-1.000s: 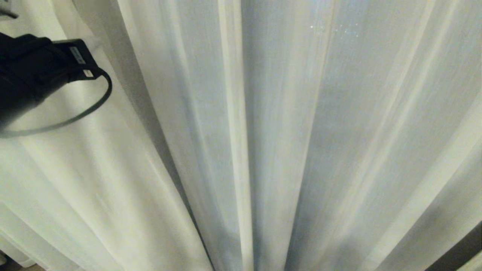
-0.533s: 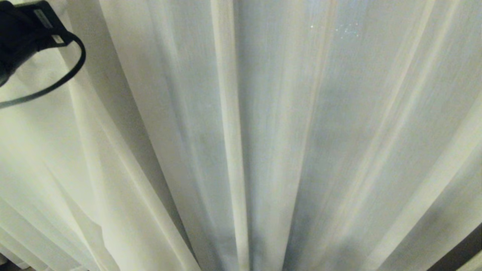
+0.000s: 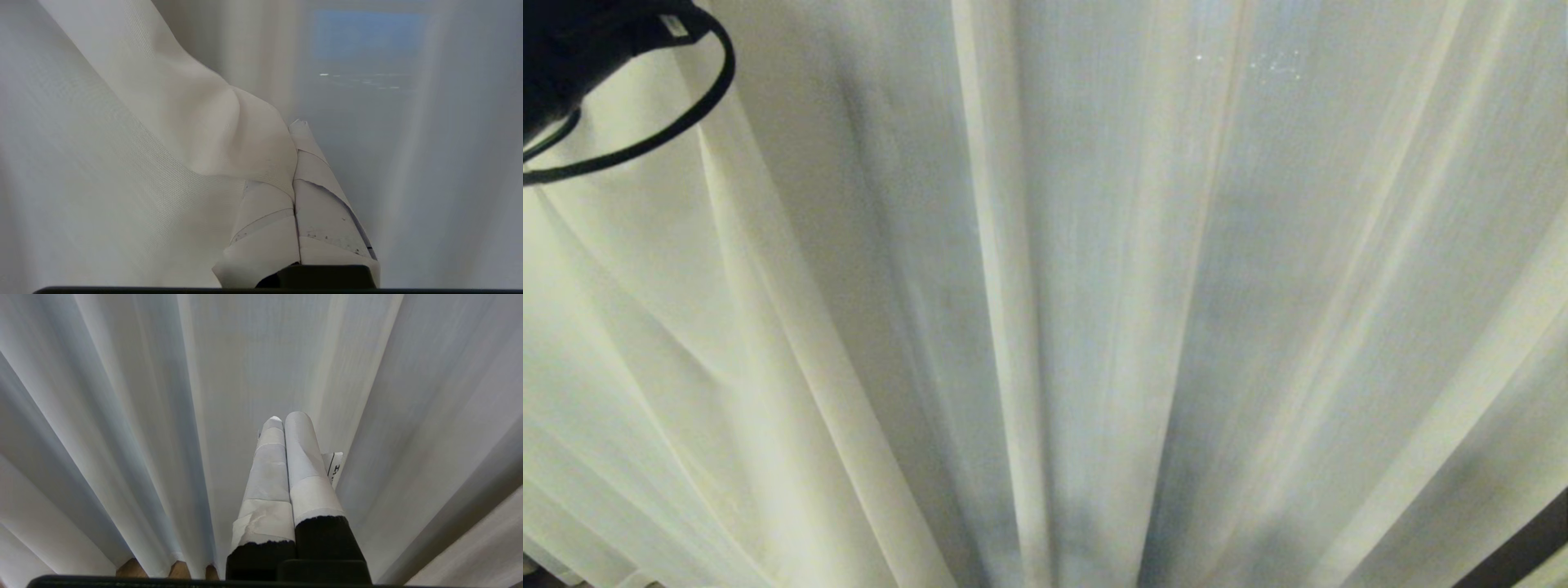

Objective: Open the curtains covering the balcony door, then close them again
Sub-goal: Close the inner curtains on both sides

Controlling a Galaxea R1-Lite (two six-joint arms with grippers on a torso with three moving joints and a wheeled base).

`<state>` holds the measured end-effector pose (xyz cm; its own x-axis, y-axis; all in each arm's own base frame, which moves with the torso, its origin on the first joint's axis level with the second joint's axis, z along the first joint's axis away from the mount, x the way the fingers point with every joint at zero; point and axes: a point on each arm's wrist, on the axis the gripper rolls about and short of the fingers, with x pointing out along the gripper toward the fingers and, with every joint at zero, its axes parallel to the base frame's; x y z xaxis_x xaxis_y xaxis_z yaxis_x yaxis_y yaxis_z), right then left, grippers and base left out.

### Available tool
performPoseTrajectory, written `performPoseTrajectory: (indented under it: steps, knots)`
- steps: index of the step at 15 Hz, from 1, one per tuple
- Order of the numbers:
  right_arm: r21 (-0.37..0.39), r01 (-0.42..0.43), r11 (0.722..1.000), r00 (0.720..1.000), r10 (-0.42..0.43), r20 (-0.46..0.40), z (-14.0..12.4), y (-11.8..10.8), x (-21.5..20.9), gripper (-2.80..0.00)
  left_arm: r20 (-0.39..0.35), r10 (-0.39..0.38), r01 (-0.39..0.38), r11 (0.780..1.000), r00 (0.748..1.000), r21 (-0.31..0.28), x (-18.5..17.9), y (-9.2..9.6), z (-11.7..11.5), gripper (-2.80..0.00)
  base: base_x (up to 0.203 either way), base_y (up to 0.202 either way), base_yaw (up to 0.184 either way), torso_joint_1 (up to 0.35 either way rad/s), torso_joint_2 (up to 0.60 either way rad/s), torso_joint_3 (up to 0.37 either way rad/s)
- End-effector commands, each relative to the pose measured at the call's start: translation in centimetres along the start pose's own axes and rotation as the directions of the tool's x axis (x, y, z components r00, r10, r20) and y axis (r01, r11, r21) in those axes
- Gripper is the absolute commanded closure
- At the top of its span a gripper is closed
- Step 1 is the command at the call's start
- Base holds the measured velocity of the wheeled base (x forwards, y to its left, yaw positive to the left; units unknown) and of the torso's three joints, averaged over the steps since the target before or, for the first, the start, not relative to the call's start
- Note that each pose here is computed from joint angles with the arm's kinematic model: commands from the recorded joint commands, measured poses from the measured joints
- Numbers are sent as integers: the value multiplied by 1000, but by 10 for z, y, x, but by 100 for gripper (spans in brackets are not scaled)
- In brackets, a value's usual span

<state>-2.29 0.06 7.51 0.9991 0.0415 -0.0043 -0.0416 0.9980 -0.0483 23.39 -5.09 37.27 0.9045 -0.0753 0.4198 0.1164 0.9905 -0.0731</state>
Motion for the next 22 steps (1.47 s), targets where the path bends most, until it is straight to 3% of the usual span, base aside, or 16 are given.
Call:
performPoseTrajectory:
  steps: [1, 7, 18, 22]
  knots:
    - [-1, -1, 1000, 1000, 1, 1, 0, 0, 0, 0, -4, -50, 50, 998, 999, -24, 5, -15, -4, 0, 0, 0, 0, 0, 0, 0]
    - [-1, -2, 1000, 1000, 2, -2, 0, 0, 0, 0, 5, -210, 209, 973, 978, -100, 24, -71, -11, 0, 0, 0, 0, 0, 0, 0]
    - [-1, -1, 1000, 1000, 1, 0, 0, 0, 0, 0, 43, -388, 389, 906, 921, -164, 47, -161, -29, 0, 0, 0, 0, 0, 0, 0]
    - [-1, -1, 1000, 1000, 1, -1, 0, 0, 0, 0, 59, -421, 424, 887, 905, -182, 53, -185, -37, 0, 0, 0, 0, 0, 0, 0]
